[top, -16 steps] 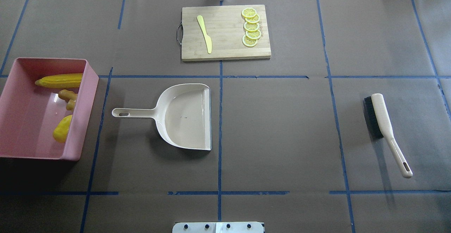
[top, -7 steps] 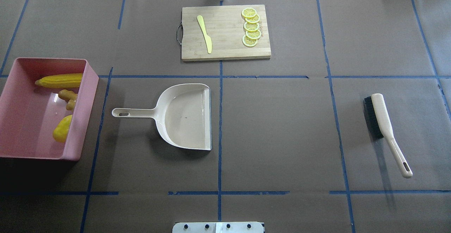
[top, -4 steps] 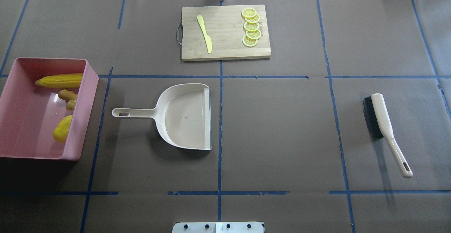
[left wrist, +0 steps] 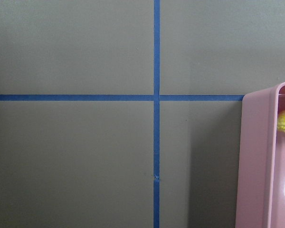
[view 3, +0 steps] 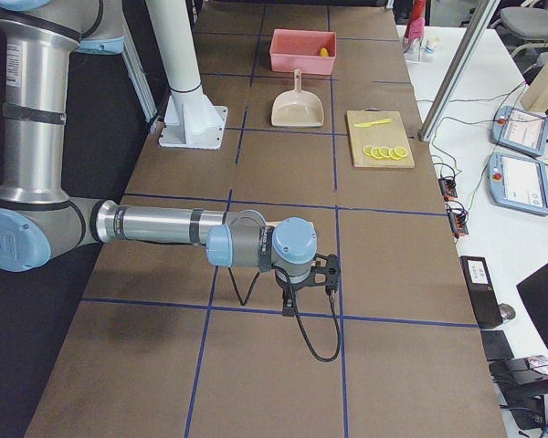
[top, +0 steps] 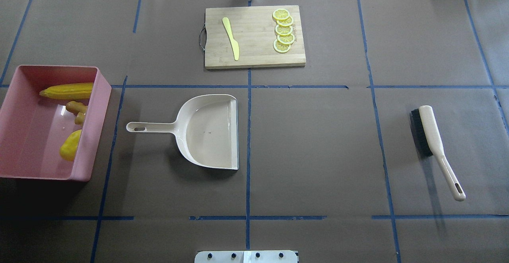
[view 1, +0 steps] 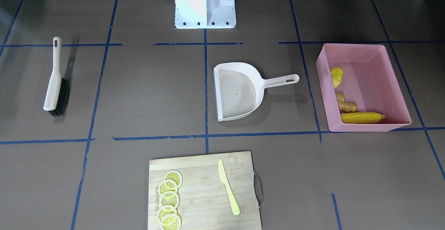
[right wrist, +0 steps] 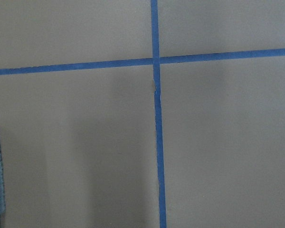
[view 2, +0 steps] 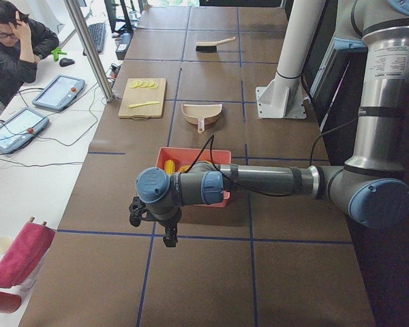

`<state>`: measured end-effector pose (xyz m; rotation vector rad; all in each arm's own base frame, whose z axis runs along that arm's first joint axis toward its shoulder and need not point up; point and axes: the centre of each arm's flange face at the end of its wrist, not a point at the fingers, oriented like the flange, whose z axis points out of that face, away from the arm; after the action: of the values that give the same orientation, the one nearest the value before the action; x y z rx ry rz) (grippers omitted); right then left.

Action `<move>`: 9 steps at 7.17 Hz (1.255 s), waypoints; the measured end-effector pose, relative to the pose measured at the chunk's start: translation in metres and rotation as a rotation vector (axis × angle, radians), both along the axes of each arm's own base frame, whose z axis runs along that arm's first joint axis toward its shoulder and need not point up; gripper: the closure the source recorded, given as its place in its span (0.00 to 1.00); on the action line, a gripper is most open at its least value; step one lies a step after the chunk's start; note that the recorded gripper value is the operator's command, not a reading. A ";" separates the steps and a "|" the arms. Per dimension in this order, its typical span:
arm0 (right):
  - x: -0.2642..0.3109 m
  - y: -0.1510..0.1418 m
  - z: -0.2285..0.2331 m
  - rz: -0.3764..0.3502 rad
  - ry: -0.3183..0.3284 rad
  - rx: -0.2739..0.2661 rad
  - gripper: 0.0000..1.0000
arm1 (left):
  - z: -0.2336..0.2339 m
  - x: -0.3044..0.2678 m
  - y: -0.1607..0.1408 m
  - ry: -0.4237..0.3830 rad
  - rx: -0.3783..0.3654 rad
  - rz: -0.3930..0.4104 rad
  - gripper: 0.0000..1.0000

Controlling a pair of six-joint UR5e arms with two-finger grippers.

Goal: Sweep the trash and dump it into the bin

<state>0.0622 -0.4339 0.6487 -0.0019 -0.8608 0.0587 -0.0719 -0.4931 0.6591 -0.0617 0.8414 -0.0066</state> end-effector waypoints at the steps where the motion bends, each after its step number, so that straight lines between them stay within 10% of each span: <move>1: 0.000 -0.002 -0.001 0.001 0.000 0.002 0.01 | 0.007 0.000 0.004 -0.009 -0.010 0.002 0.00; 9: 0.000 -0.004 -0.004 0.003 0.001 0.007 0.01 | 0.016 -0.003 0.006 -0.071 -0.015 0.013 0.00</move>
<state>0.0624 -0.4380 0.6445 0.0062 -0.8597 0.0588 -0.0748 -0.4872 0.6747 -0.0809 0.7698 -0.0029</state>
